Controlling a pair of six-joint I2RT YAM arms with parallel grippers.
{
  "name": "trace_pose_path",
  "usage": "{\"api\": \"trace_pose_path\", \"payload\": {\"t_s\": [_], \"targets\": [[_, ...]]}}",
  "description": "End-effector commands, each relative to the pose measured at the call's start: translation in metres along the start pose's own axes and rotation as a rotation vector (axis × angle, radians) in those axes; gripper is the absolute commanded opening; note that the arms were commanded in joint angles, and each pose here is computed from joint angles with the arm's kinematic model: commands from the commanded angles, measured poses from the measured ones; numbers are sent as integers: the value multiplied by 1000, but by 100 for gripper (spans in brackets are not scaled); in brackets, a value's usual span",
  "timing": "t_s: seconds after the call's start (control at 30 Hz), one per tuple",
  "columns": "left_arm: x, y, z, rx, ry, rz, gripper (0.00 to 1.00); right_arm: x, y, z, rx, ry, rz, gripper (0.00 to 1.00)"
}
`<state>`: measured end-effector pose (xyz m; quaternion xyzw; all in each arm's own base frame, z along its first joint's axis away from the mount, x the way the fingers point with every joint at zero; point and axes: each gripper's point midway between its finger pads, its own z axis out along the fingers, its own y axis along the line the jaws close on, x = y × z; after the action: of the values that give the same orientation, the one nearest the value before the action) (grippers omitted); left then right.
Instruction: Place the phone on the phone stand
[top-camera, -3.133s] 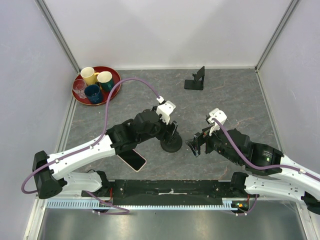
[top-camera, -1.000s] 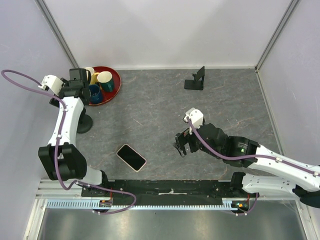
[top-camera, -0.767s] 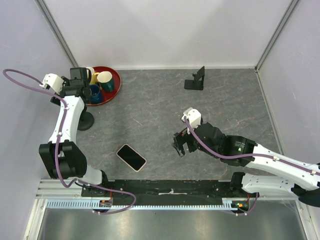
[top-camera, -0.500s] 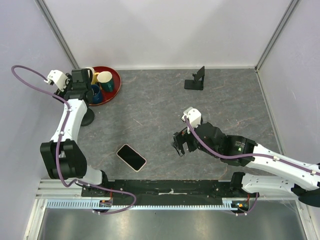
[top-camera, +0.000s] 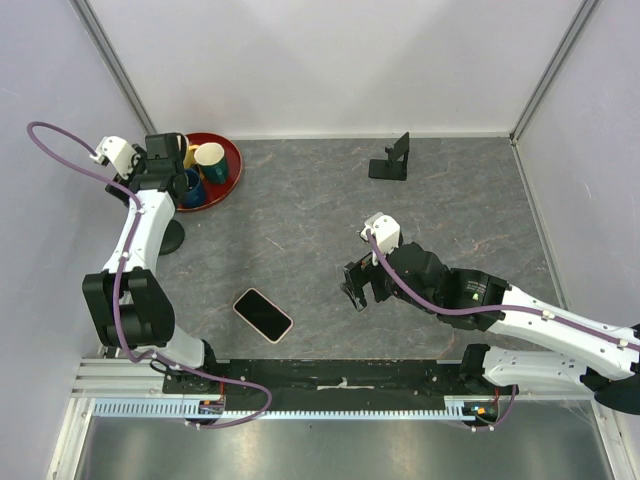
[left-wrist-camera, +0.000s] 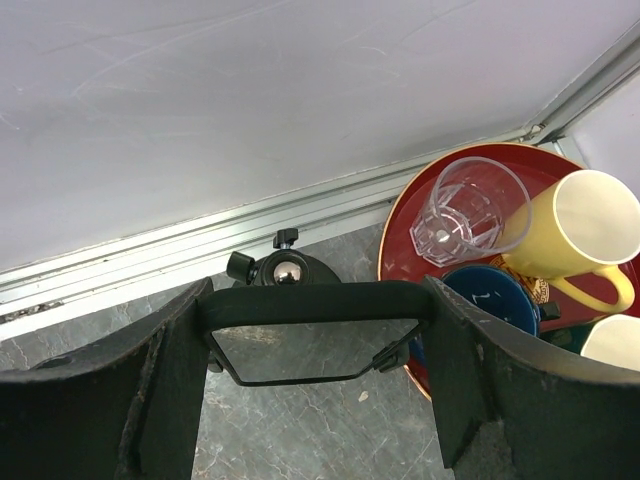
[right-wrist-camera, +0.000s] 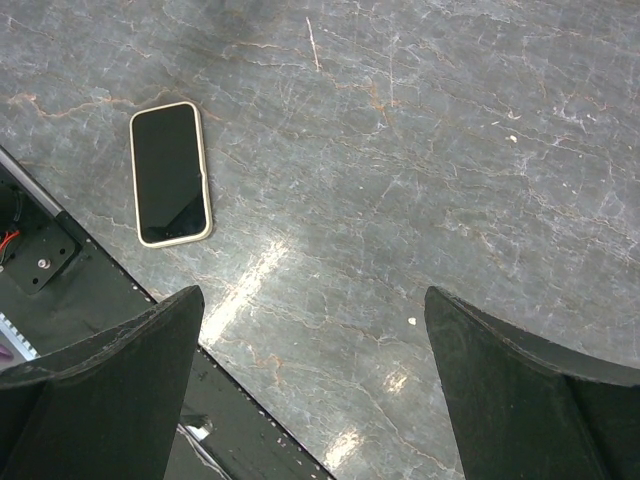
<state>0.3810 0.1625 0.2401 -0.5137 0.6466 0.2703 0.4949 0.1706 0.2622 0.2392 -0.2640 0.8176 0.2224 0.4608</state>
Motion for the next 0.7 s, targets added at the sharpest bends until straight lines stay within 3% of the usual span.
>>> {"api": "trace_pose_path", "payload": {"t_s": [0.0, 0.03, 0.07, 0.1, 0.13, 0.23, 0.37, 0.47, 0.67], "targets": [[-43, -4, -4, -35, -115, -172, 2, -20, 4, -6, -22, -61, 25, 98], [-42, -5, -3, -30, -111, -173, 5, -20, 3, -5, -19, -60, 25, 98], [-41, -6, -4, -17, -100, -175, 16, -20, 3, -5, -19, -60, 26, 98], [-40, -7, -5, -10, -92, -175, 29, -20, 3, -5, -20, -61, 26, 98], [-38, -7, -5, -2, -84, -175, 52, -20, 4, -5, -24, -60, 26, 98], [-36, -12, -10, 39, -54, -186, 80, -22, 4, -4, -29, -65, 28, 98], [-35, -17, -13, 96, -38, -157, 82, -21, 7, -3, -40, -64, 25, 98], [-34, -18, -16, 119, -32, -152, 92, -21, 6, -4, -39, -65, 26, 98], [-38, -13, -26, 152, -16, -175, 94, -22, 10, -2, -54, -60, 26, 98]]}}
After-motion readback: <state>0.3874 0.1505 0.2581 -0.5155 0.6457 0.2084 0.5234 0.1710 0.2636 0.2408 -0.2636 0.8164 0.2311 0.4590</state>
